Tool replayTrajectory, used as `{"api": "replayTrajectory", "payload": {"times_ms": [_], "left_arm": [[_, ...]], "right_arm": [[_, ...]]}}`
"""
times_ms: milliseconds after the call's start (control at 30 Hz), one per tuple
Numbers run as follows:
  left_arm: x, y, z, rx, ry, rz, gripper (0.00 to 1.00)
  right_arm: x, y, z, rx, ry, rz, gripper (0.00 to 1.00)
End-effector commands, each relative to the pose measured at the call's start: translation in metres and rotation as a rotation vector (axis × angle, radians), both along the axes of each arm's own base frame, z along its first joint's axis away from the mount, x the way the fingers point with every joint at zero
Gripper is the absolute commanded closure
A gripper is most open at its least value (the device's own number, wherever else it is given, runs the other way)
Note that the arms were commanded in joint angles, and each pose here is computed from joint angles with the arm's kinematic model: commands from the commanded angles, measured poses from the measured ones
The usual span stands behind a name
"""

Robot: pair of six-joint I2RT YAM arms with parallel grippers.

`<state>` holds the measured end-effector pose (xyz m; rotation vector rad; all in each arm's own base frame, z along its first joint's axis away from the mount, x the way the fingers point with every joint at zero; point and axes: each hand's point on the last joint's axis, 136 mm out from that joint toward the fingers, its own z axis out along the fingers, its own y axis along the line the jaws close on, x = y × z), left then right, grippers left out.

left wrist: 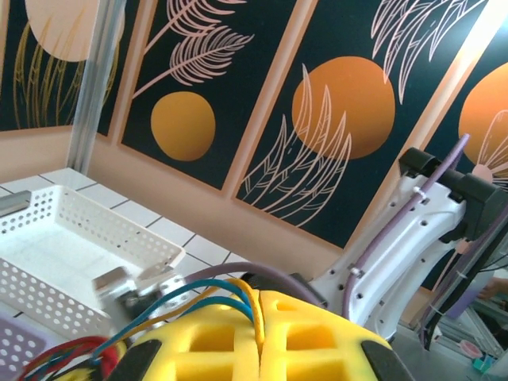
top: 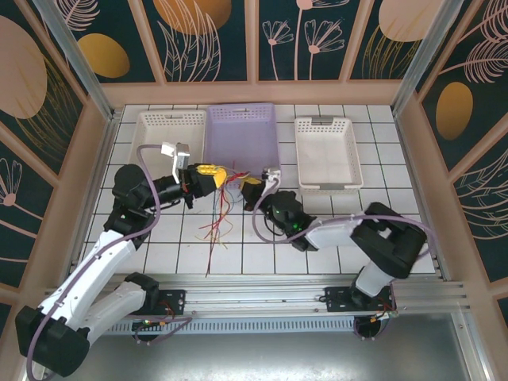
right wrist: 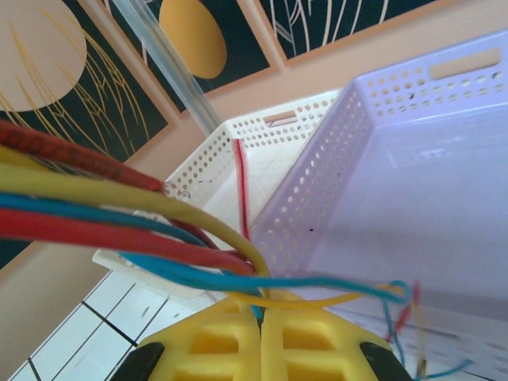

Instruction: Untangle the cables

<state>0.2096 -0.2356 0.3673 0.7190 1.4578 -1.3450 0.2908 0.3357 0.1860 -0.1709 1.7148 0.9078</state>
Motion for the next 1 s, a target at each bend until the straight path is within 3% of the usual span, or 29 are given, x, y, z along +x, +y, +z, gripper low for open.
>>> {"api": "replayTrajectory", "payload": {"times_ms": [0, 333, 600, 800, 967], "left_arm": [[0.006, 0.007, 0.015, 0.002, -0.07, 0.088, 1.0], [0.031, 0.036, 0.055, -0.047, -0.092, 0.356, 1.0], [0.034, 0.049, 0.081, -0.076, -0.089, 0.441, 1.0], [0.033, 0.033, 0.078, -0.126, -0.023, 0.327, 1.0], [0.032, 0.018, 0.072, -0.166, 0.029, 0.21, 1.0]], "right_arm": [[-0.009, -0.031, 0.001, -0.048, -0.005, -0.066, 1.0], [-0.02, -0.113, -0.014, -0.118, 0.122, -0.173, 1.0], [-0.023, -0.152, -0.015, -0.123, 0.162, -0.215, 1.0], [-0.039, -0.136, 0.002, -0.082, 0.123, -0.066, 1.0], [-0.057, -0.111, 0.017, -0.047, 0.092, 0.113, 0.76]]}}
